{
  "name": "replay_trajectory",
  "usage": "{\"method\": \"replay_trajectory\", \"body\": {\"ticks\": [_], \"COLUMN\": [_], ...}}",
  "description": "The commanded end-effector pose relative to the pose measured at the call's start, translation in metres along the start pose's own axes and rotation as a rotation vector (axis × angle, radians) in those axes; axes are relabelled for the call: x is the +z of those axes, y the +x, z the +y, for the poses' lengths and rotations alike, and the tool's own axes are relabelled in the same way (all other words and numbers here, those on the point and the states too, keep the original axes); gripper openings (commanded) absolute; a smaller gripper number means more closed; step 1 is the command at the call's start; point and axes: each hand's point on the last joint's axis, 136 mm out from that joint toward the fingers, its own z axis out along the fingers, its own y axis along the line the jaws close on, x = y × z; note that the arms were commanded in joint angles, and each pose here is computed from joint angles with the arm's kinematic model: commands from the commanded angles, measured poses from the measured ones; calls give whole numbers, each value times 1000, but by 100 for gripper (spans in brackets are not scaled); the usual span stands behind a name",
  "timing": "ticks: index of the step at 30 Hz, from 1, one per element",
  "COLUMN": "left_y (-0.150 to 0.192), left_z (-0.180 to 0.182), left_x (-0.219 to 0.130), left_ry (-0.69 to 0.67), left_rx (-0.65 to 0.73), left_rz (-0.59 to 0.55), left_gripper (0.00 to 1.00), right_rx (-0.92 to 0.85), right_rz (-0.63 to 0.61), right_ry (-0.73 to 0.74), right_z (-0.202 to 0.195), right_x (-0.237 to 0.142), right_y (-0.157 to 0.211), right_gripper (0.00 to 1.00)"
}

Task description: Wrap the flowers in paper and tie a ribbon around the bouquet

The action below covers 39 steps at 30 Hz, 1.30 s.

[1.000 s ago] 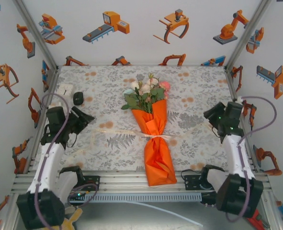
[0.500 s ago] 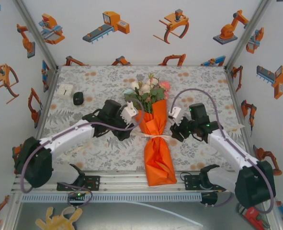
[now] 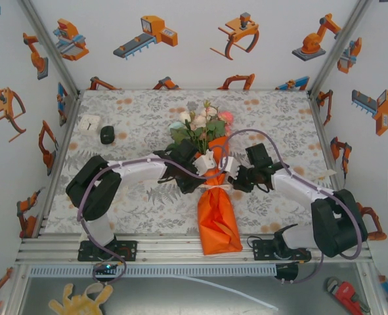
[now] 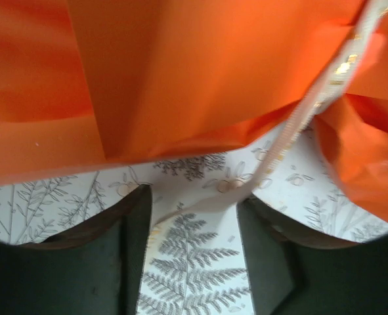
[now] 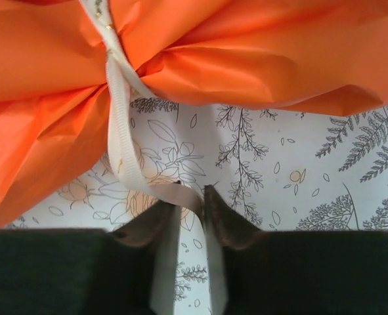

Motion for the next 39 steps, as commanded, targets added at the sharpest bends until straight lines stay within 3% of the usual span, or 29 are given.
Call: {"method": "replay_trajectory", "body": {"ticks": [1,3,4,6,8,11,15,22,26,32,39], "left_y": [6,8,8,11,16,30,41,93,140,191,184], "left_z": [17,28,36,64,87,126,147,157,162,165,166], "left_x": [7,7,4,-5,-13,-24,-31,-30,-41,-55,-58], "left_ry": [-90,-147,-181,-256,-237,-308,-284,-402,-480,-522,-482], "left_rx": [-30,-65,-97,-237,-407,-621,-811,-974,-1124,-1305,-1317], "left_rz": [7,10,5,-6,-30,-71,-101,-3,43,57,1], "left_gripper": [30,7,0,0,0,0,0,0,0,0,0], "right_rx": [20,36,45,76,110,215,331,518,567,708,761], "right_rz": [-58,-91,-92,-93,-85,-28,52,225,314,335,352], "right_ry": [58,87,109,164,236,442,668,1073,1092,1192,1307], "right_z": [-11,-15,-19,-31,-47,-92,-140,-179,-170,-166,-171], "right_x": [4,4,4,2,0,-4,-13,-55,-55,-77,-103], "right_y": [-12,-17,-17,-19,-23,-22,-19,26,54,90,104], "right_gripper": [16,7,2,0,0,0,0,0,0,0,0]}}
